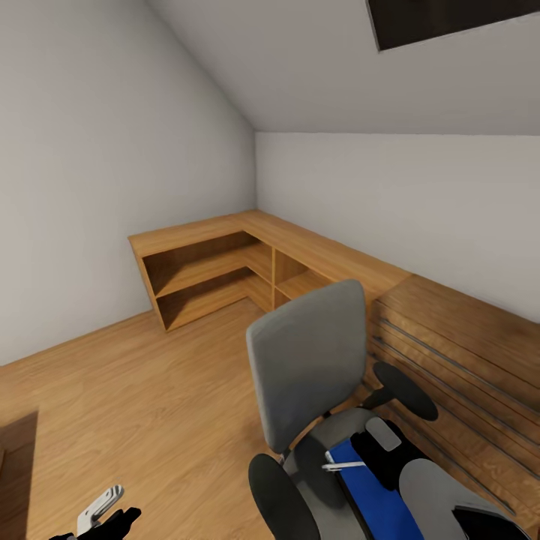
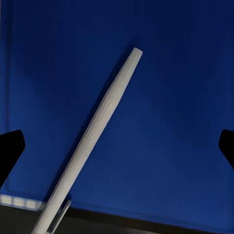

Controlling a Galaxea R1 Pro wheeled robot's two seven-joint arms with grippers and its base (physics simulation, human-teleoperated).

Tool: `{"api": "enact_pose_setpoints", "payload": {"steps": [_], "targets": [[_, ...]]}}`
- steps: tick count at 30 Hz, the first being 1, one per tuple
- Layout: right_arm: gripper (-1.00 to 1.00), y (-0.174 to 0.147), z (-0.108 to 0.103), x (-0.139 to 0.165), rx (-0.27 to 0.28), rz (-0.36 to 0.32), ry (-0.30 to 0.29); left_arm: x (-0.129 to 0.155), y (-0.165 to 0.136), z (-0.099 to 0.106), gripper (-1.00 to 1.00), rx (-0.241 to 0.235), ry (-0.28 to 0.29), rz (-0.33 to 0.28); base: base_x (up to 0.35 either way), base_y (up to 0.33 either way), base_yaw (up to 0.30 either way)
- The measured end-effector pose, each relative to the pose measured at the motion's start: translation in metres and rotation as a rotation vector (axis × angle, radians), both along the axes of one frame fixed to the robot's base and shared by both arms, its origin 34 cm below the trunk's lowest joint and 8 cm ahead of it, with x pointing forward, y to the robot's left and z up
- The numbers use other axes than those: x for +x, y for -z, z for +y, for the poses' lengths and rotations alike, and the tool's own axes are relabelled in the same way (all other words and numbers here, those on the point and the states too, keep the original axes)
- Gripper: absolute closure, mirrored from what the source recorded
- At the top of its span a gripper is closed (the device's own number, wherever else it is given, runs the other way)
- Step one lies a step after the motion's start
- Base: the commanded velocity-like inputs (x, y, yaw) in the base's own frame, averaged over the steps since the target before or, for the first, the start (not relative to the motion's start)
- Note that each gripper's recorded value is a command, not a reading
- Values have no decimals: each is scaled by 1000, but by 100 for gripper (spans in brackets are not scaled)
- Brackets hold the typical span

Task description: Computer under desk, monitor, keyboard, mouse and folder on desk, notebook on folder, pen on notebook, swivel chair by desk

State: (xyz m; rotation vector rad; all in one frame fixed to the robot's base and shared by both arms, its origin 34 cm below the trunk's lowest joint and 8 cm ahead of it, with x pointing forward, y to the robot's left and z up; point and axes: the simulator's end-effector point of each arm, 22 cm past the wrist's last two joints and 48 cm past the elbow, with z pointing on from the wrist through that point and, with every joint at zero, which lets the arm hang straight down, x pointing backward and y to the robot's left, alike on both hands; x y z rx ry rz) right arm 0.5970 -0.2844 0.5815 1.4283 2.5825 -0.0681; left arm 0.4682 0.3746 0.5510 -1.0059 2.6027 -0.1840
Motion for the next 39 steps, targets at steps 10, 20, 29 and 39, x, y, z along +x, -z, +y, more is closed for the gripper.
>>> {"api": "enact_pose_setpoints", "payload": {"steps": [10,20,29,39], "targets": [[-100,0,0,0,0,0,0,0,0,0,-100,0,0,1,0,0,0],[-100,5,0,0,-2,0,-1,0,5,0,-100,-2,0,0,0,0,0],[-100,5,-1,0,-3,0,-3,0,5,0,-100,-2,1,0,0,0,0],[-100,13,-1,0,-3,0,-2,0,13,0,-100,-2,1,0,0,0,0]]}}
